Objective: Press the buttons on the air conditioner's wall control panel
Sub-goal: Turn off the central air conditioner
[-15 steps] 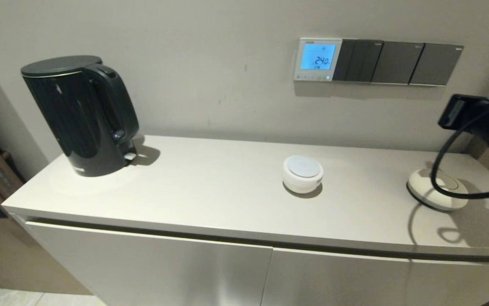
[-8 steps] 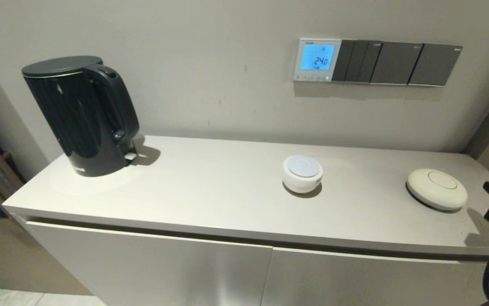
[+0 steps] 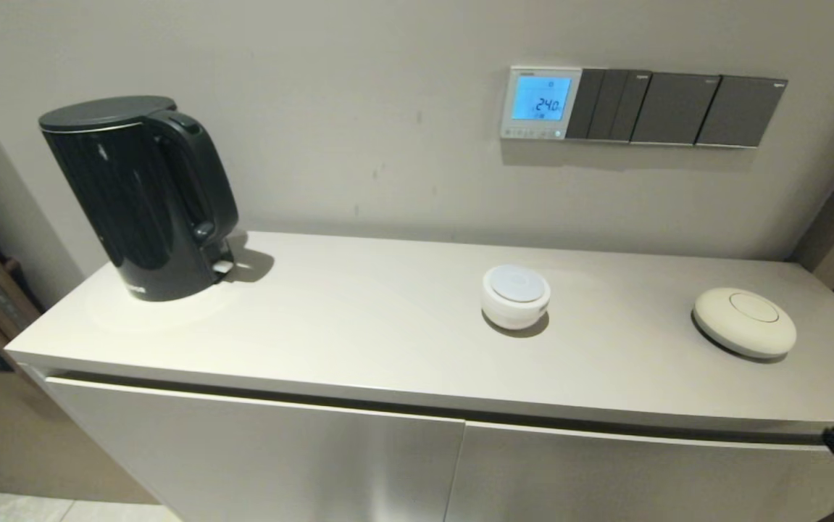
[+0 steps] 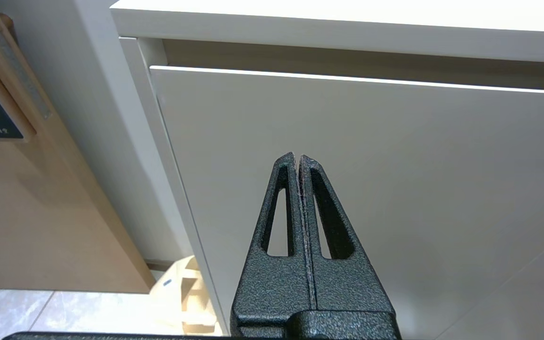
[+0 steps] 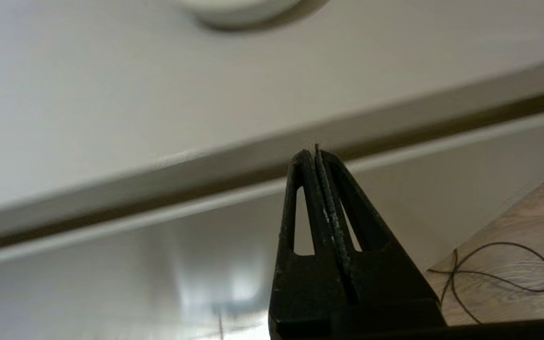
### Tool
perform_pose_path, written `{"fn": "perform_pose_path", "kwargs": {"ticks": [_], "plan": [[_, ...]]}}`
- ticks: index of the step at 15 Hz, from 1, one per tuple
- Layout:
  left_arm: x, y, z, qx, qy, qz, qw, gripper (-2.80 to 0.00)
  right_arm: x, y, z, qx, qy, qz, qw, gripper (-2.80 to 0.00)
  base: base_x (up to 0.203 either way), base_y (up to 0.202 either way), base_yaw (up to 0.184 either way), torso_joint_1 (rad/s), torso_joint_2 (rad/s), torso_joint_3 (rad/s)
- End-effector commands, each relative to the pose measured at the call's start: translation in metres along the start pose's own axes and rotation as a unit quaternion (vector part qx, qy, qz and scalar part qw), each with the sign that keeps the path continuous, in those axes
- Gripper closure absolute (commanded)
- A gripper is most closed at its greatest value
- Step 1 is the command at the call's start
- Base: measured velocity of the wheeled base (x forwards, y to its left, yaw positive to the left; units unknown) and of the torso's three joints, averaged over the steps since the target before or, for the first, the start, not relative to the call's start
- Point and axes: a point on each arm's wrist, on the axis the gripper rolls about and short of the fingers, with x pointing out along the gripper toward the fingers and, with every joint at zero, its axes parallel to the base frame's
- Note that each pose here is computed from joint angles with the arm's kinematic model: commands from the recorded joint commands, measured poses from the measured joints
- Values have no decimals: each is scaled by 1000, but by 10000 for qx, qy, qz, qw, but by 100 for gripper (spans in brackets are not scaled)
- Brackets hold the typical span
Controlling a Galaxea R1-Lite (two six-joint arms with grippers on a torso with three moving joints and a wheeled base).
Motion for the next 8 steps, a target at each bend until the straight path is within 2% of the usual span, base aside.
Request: {"fn": "perform_pose_path", "kwargs": {"ticks": [1,5,7,8], "plan": [[0,0,0,1,4,3,10000,0,-22,2,-4,-6,-211,274,9994,0,0,0,0,0,0,0],[0,0,0,1,-3,6,10000,0,-56,-2,-18,-157,-523,640,9964,0,0,0,0,0,0,0],[0,0,0,1,-3,-1,10000,0,-70,-6,-31,-307,-538,776,9951,0,0,0,0,0,0,0],[0,0,0,1,-3,-1,10000,0,-75,-8,-42,-390,-287,970,9941,0,0,0,0,0,0,0]]}}
